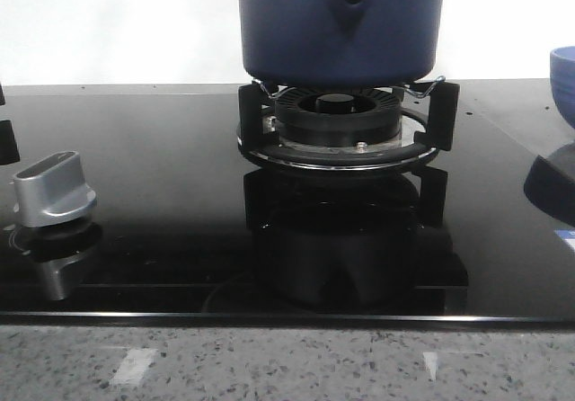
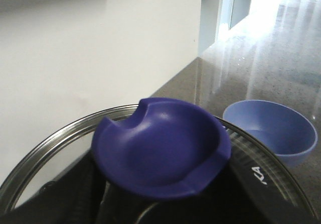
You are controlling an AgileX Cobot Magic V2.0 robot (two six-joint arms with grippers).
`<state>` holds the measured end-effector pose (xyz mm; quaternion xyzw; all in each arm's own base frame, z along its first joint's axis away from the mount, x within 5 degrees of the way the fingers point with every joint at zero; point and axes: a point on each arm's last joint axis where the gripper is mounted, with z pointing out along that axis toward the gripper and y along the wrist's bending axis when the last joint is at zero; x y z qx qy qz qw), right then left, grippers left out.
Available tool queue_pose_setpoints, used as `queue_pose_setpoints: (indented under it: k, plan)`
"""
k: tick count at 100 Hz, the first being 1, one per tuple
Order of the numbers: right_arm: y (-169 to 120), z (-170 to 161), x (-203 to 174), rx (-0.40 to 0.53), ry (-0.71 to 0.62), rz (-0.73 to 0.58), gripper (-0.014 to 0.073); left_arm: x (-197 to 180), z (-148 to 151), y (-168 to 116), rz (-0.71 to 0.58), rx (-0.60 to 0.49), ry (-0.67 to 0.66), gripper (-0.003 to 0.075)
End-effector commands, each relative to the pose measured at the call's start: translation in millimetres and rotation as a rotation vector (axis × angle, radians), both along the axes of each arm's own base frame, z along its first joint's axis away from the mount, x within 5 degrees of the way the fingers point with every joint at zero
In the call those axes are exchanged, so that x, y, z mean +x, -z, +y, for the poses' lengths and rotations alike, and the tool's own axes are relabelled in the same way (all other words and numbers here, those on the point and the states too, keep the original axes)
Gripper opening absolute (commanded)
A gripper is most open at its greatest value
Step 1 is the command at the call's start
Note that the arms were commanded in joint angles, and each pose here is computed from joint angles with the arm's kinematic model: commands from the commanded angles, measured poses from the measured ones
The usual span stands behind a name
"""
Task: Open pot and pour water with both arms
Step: 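Grasp the rim of the light blue bowl with the right gripper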
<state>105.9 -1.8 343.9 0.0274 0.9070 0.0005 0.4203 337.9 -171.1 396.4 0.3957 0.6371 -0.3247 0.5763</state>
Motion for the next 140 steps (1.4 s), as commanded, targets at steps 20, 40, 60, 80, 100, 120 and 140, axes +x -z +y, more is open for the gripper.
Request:
queue_pose_setpoints:
  k: [20,40,60,80,100,120,140]
  plan:
    - [-36,-19,60,-0.09,0.129,-0.017,0.0434,-25,48,-60,-0.124,-0.12,-0.061,0.0171]
    - [-42,-53,107,-0.083,0.279,0.066,0.0434,-28,71,-68,-0.147,-0.118,-0.095,0.0171]
    - [-25,-74,150,-0.048,0.326,0.159,0.0434,-28,78,-69,-0.149,-0.119,-0.11,0.0171]
    - [12,-78,184,0.004,0.283,0.282,0.0434,-28,78,-69,-0.149,-0.119,-0.11,0.0171]
    - [37,-82,204,0.01,0.274,0.329,0.0433,-28,78,-69,-0.149,-0.119,-0.112,0.0171]
    - [42,-83,209,0.01,0.272,0.323,0.0154,-28,78,-69,-0.149,-0.117,-0.112,0.0171]
    - [42,-83,208,0.01,0.272,0.324,-0.0071,-27,79,-69,-0.15,-0.118,-0.121,0.0171]
